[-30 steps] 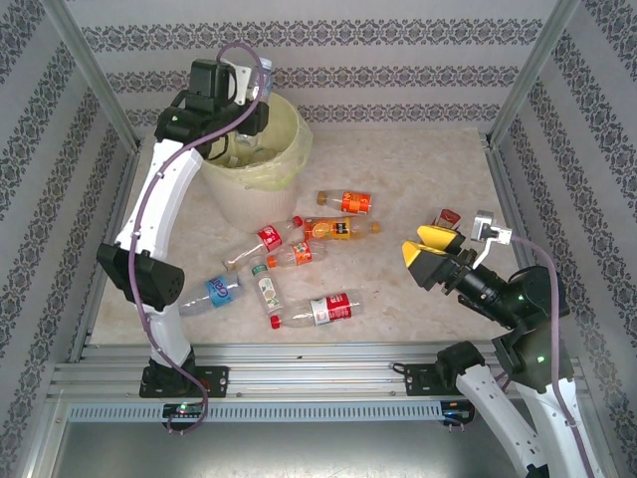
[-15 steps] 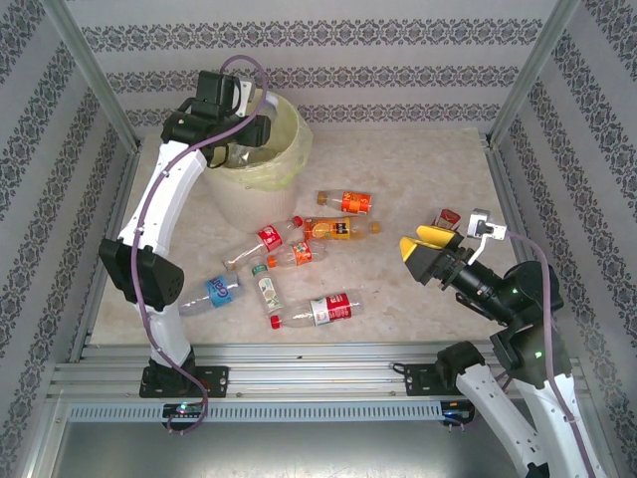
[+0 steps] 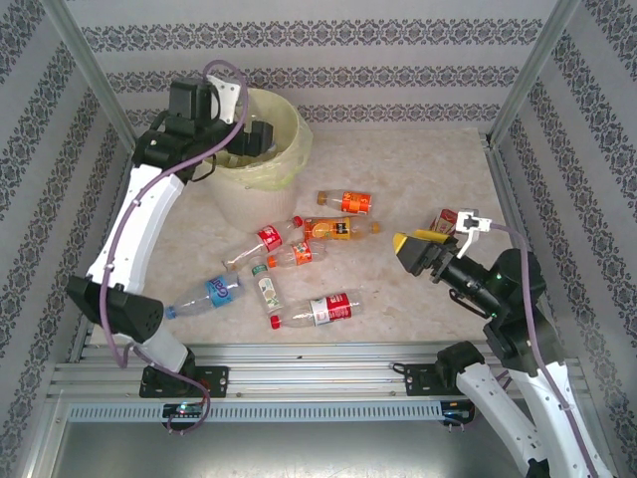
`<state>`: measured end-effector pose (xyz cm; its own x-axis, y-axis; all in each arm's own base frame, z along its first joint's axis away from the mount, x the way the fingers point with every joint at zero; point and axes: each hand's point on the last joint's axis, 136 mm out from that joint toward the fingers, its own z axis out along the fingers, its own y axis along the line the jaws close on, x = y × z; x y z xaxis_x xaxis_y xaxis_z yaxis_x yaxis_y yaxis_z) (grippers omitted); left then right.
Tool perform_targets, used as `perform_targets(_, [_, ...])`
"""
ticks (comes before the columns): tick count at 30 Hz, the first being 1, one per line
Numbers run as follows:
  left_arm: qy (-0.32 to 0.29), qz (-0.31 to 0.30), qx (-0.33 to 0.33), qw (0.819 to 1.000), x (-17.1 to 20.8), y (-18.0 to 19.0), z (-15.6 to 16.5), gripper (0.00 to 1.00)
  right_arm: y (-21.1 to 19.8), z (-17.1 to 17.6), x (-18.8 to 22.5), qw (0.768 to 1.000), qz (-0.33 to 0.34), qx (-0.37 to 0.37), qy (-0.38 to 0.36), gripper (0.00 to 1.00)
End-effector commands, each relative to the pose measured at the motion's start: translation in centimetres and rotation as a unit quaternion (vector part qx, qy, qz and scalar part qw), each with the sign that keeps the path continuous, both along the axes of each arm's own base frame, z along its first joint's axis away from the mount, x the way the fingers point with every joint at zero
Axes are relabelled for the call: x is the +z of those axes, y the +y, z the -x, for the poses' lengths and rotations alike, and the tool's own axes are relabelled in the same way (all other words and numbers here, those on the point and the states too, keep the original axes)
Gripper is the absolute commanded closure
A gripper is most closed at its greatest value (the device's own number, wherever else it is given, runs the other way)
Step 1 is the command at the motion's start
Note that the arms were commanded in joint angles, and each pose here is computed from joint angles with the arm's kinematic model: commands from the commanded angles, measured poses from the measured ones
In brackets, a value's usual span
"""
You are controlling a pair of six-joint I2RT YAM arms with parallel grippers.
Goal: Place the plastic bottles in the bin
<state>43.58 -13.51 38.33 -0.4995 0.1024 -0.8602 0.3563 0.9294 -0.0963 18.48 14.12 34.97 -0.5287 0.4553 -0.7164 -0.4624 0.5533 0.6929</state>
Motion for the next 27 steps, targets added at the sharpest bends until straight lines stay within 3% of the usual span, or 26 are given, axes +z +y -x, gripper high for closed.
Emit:
perform_targets(1, [-0.042,0.002,-0.086,0.995,1.6,-2.4,3.0,0.0,-0.2,-0.5,-1.6,1.0,0.009,-0.01,0.022,0.02])
perform_targets(6, [-0.031,0.009,-0.165,0.986,0.4,-4.5,8.1,0.0,0.3,-0.1,-2.4,0.999,0.022,0.013,0.023,0.02])
perform_targets(13, [0.016,-0.014,-0.227,0.974,-4.1,-7.6,12.7,0.0,1.4,1.9,-2.2,0.997,0.03,0.07,0.007,0.02])
perform_targets(21, [0.099,-0.113,-0.261,0.954,-11.3,-10.3,15.0,0.0,1.3,2.8,-3.3,0.995,0.047,0.079,0.024,0.02])
perform_targets(27, [0.15,-0.174,-0.282,0.932,-16.0,-12.2,15.1,0.07,1.2,2.7,-3.3,0.996,0.048,0.074,0.023,0.02])
